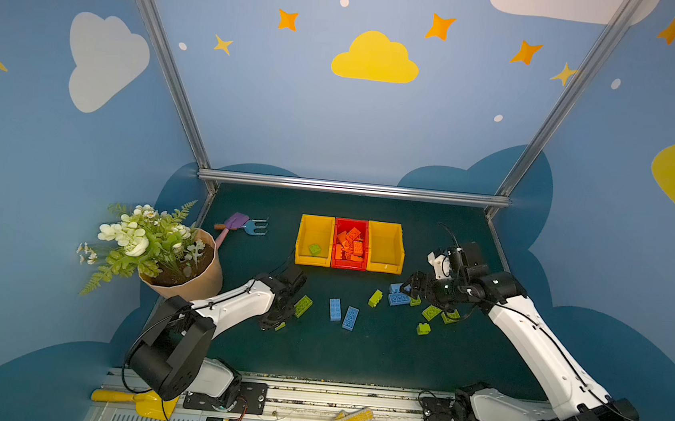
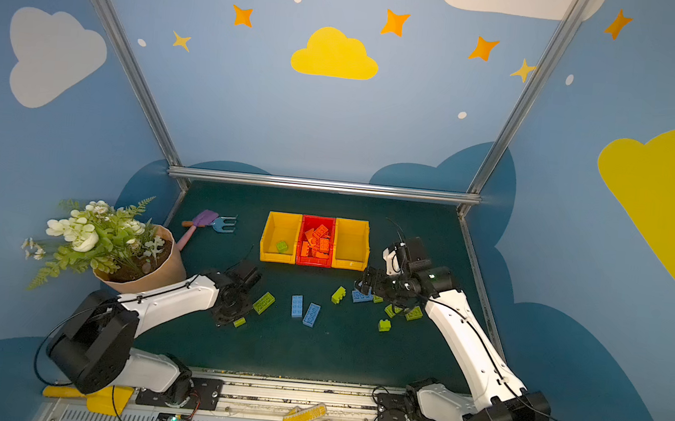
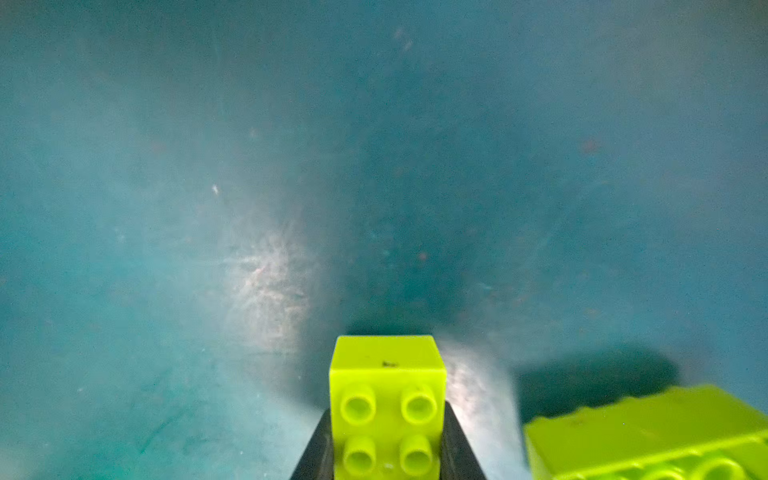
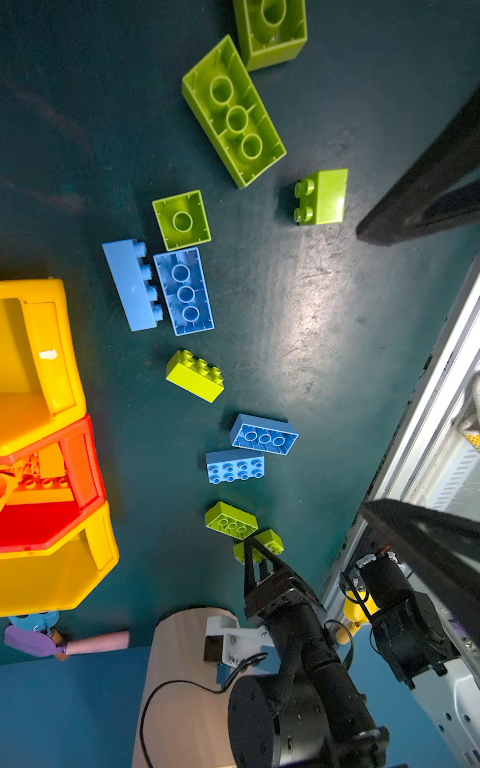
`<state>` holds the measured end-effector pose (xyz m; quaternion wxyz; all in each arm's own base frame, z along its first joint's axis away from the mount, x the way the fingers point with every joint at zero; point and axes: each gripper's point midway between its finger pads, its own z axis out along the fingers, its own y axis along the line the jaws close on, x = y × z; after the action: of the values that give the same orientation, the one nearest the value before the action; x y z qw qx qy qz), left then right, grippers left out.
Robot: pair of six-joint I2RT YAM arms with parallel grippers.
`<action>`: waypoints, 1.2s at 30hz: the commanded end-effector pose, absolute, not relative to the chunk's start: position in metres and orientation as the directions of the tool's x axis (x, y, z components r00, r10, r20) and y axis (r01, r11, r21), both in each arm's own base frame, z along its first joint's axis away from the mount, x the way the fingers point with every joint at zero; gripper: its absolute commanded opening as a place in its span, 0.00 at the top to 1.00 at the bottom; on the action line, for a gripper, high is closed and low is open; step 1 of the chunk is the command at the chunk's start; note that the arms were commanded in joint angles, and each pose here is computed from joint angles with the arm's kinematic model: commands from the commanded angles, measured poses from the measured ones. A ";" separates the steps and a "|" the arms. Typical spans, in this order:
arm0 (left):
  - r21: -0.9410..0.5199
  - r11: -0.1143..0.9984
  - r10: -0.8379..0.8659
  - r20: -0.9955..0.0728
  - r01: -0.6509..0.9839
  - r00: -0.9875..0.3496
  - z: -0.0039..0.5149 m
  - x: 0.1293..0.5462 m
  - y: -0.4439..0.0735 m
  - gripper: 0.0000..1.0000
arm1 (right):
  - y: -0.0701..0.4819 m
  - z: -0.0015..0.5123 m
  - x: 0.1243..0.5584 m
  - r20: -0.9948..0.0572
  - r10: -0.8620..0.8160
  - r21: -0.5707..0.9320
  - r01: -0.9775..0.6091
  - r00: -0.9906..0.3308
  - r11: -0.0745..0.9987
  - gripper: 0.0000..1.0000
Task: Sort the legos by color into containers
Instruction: 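Carry the green brick to the same yellow bin and release it, then raise the left gripper out of the yellow bin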
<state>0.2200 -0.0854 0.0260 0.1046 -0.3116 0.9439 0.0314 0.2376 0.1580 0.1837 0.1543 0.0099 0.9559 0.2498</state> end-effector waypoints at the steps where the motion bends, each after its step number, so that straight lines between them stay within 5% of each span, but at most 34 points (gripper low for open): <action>1: 0.030 0.855 -0.488 -0.290 -0.517 -0.823 0.058 0.244 -0.085 0.85 | 0.159 0.196 0.235 -0.298 0.097 0.492 -0.066 -0.950 0.868 0.07; 11: 0.059 0.962 -0.212 -0.449 -0.265 -0.868 0.145 0.385 -0.129 0.83 | 0.145 0.205 0.228 -0.328 0.137 0.467 -0.034 -0.934 0.884 0.07; 21: 0.028 0.979 -0.175 -0.380 -0.200 -0.908 0.112 0.475 -0.156 0.78 | 0.127 0.215 0.224 -0.358 0.206 0.442 0.029 -0.911 0.897 0.07; 23: 0.020 0.979 -0.183 -0.367 -0.205 -0.912 0.106 0.484 -0.157 0.71 | 0.126 0.217 0.225 -0.360 0.216 0.441 0.038 -0.908 0.897 0.07; 27: -0.019 0.981 -0.185 -0.361 -0.192 -0.914 0.107 0.495 -0.166 0.35 | 0.122 0.221 0.225 -0.371 0.230 0.430 0.052 -0.900 0.901 0.07; 33: -0.091 0.985 -0.170 -0.418 -0.145 -0.892 0.134 0.488 -0.177 0.29 | 0.125 0.212 0.226 -0.345 0.220 0.426 0.057 -0.913 0.903 0.07; 36: -0.112 0.985 -0.166 -0.451 -0.129 -0.877 0.150 0.470 -0.171 0.17 | 0.132 0.208 0.230 -0.327 0.209 0.445 0.045 -0.922 0.895 0.07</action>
<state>0.4767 -0.1696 0.1110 0.1956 -0.0856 0.9769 -0.0123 0.2276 0.1279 0.2085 0.1942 0.0661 0.9554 0.2123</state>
